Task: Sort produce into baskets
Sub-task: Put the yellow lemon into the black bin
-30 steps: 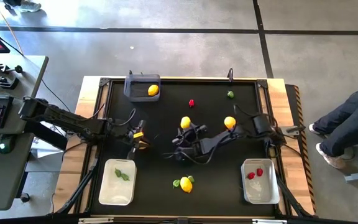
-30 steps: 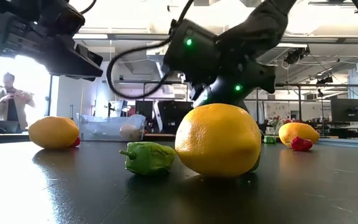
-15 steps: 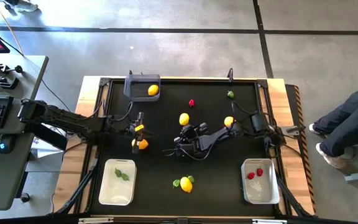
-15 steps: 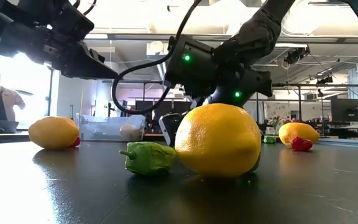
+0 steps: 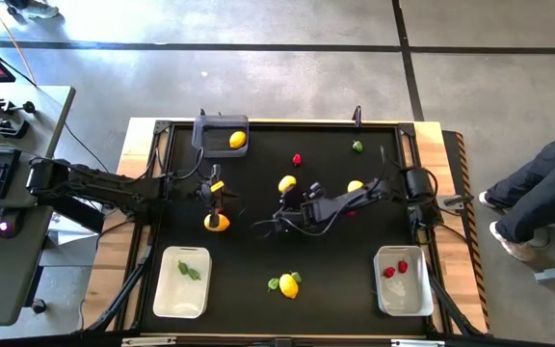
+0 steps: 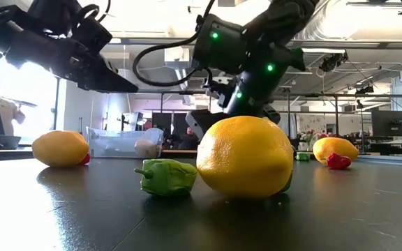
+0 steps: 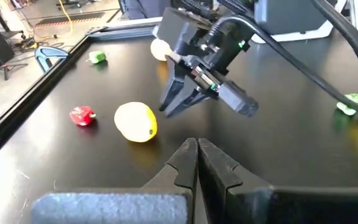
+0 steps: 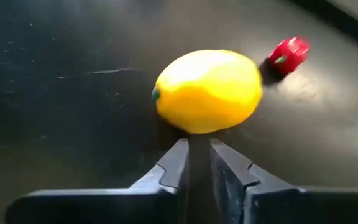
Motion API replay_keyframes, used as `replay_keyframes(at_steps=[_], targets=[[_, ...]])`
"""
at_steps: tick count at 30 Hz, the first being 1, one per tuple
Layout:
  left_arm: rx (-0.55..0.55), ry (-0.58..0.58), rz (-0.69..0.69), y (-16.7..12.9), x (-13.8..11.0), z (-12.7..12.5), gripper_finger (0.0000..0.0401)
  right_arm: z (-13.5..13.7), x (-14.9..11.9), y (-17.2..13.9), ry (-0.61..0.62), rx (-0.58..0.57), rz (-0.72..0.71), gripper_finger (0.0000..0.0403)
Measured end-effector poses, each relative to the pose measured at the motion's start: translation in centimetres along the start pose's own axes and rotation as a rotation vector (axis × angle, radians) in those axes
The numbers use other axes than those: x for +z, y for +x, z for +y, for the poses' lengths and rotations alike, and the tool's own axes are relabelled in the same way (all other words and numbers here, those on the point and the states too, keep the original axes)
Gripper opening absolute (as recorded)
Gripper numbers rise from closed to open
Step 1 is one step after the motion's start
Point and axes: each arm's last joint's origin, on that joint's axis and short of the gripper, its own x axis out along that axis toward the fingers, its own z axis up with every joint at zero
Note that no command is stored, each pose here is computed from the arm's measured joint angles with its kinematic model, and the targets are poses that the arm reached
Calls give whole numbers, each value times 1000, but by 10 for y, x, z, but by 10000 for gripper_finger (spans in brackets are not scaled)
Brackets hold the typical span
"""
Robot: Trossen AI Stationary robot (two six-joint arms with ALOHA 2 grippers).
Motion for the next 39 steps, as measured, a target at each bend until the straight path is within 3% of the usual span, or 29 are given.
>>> replay_keyframes(at_steps=[5, 10, 14, 17, 20, 23, 31, 39], targets=[[-4, -8, 8, 0, -1, 0, 0, -1, 2, 2, 75, 32, 35, 110], [-6, -8, 18, 0, -2, 0, 0, -8, 7, 9, 224, -5, 37, 192], [-7, -8, 22, 0, -2, 0, 0, -15, 12, 18, 188, -29, 43, 244], [-8, -8, 25, 0, -3, -1, 0, -21, 15, 23, 123, -40, 70, 252], [-9, -8, 40, 1, -4, -1, 0, -26, 16, 27, 72, -48, 104, 235], [-11, -6, 51, 2, -6, -1, 0, -31, 17, 31, 47, -59, 126, 193], [-13, -3, 62, 4, -8, -1, 0, -37, 27, 40, -21, -65, 100, 15], [-13, 0, 65, 4, -8, -1, 0, -51, 38, 37, -99, -76, 117, 28]])
